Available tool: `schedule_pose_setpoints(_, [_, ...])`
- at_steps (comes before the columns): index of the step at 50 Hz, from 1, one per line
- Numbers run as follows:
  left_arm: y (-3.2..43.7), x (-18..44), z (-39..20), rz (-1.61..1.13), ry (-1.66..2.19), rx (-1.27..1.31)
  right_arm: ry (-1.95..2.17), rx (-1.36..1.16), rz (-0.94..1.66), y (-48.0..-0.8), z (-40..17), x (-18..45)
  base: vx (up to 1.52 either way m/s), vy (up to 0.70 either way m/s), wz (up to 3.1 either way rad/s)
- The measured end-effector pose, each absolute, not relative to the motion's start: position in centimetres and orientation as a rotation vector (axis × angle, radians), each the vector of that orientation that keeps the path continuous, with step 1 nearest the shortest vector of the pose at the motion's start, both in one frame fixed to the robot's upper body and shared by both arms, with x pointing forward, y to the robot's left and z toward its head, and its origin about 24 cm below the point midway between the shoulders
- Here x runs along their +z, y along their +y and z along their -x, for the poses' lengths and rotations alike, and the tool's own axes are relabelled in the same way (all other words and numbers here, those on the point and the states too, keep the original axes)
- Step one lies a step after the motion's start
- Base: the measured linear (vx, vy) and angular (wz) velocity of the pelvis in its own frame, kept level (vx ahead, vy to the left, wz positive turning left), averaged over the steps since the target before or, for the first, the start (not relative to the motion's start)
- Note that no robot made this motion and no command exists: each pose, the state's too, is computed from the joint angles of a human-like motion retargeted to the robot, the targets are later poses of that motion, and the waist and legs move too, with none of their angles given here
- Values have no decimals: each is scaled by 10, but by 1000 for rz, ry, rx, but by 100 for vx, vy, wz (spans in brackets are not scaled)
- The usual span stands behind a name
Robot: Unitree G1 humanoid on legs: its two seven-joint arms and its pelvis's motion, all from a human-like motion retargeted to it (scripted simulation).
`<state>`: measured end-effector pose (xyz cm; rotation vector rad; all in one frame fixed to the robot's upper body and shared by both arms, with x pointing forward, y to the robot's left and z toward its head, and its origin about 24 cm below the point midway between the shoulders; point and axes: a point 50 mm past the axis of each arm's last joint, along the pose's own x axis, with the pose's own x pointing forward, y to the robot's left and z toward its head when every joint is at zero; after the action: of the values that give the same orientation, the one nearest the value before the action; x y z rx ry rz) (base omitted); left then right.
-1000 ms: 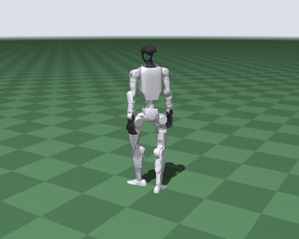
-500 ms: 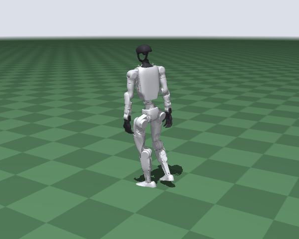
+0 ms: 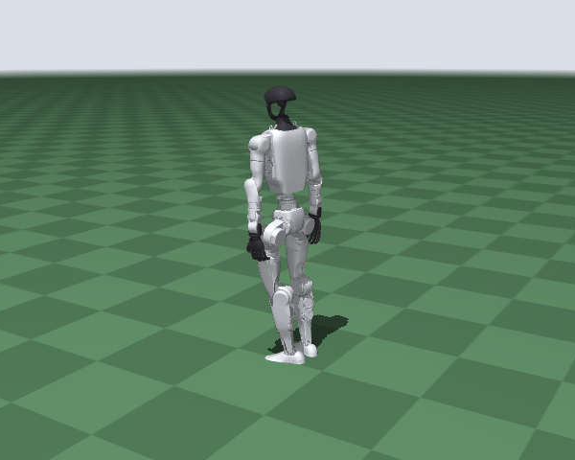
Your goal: In place motions
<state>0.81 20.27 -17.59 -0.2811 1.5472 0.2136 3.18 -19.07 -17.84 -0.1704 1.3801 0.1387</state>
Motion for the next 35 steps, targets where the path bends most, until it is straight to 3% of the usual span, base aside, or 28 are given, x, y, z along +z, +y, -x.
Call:
schedule_pose_setpoints(17, [186, -178, -18, 328, 1514, 171, 1438, 124, 202, -205, -17, -177, -3, 0, -58])
schedule_pose_setpoints(35, [211, -174, 21, 333, 1573, 319, 1379, 110, 225, -215, -54, -173, -12, -10, -280])
